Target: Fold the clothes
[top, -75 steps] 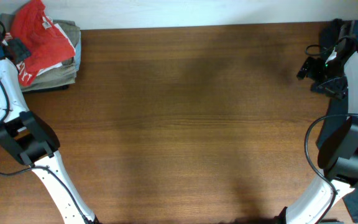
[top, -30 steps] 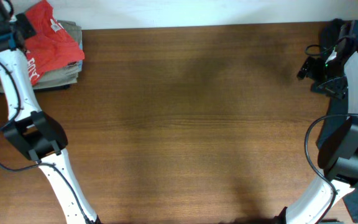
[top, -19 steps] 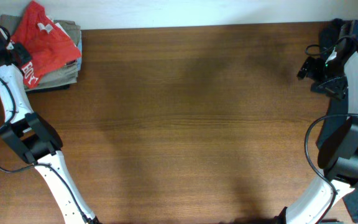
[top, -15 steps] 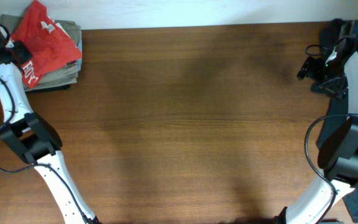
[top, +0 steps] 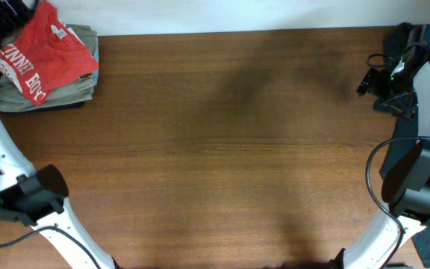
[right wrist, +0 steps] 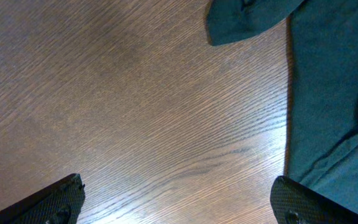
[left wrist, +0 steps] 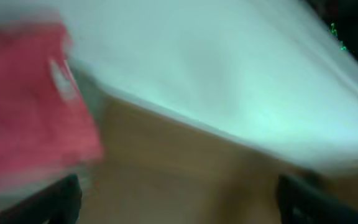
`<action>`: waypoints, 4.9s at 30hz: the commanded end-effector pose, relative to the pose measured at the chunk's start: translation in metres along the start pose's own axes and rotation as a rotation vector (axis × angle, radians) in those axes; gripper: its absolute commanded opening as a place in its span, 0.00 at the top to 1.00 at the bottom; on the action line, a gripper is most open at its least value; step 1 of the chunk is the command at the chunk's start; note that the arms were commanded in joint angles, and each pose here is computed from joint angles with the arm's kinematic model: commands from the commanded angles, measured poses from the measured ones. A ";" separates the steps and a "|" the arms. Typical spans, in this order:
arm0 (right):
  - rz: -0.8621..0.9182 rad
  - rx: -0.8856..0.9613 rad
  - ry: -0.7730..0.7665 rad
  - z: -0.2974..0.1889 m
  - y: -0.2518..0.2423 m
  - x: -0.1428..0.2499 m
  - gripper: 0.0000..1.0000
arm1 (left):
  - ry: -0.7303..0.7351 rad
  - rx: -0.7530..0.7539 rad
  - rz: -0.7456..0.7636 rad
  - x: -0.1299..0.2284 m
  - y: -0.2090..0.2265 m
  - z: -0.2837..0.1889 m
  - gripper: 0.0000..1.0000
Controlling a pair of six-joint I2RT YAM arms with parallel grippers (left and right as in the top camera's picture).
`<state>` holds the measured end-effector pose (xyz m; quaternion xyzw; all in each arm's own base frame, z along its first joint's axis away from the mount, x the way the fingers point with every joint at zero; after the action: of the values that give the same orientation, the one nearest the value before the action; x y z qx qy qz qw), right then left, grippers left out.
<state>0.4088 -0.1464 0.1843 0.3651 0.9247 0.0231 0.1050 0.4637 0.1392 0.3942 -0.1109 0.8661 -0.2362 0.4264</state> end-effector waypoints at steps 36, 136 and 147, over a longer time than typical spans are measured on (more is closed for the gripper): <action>0.003 0.006 -0.017 -0.005 0.000 -0.001 0.01 | 0.332 0.107 0.826 0.203 -0.246 -0.152 0.01; -0.355 -0.231 -0.479 -0.219 0.085 0.125 0.01 | -0.545 -0.287 0.758 0.382 -0.001 -0.056 0.01; -0.407 -0.317 -0.652 -0.196 0.045 0.166 0.01 | -0.545 -0.287 0.758 0.382 -0.001 -0.056 0.01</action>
<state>0.3015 0.0071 0.3705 0.1576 0.8867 0.0359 0.4332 0.1863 0.0033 0.1635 0.0960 0.7266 0.0844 0.6751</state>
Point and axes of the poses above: each gripper's point midway between its finger pads, its own z axis out along the fingers, its own y axis along the line the jaws close on, x = y × z, the point moved 6 cm from there along -z, back along the fingers, and after that the axes turned 8 degrees about z, right-handed, at the moved point
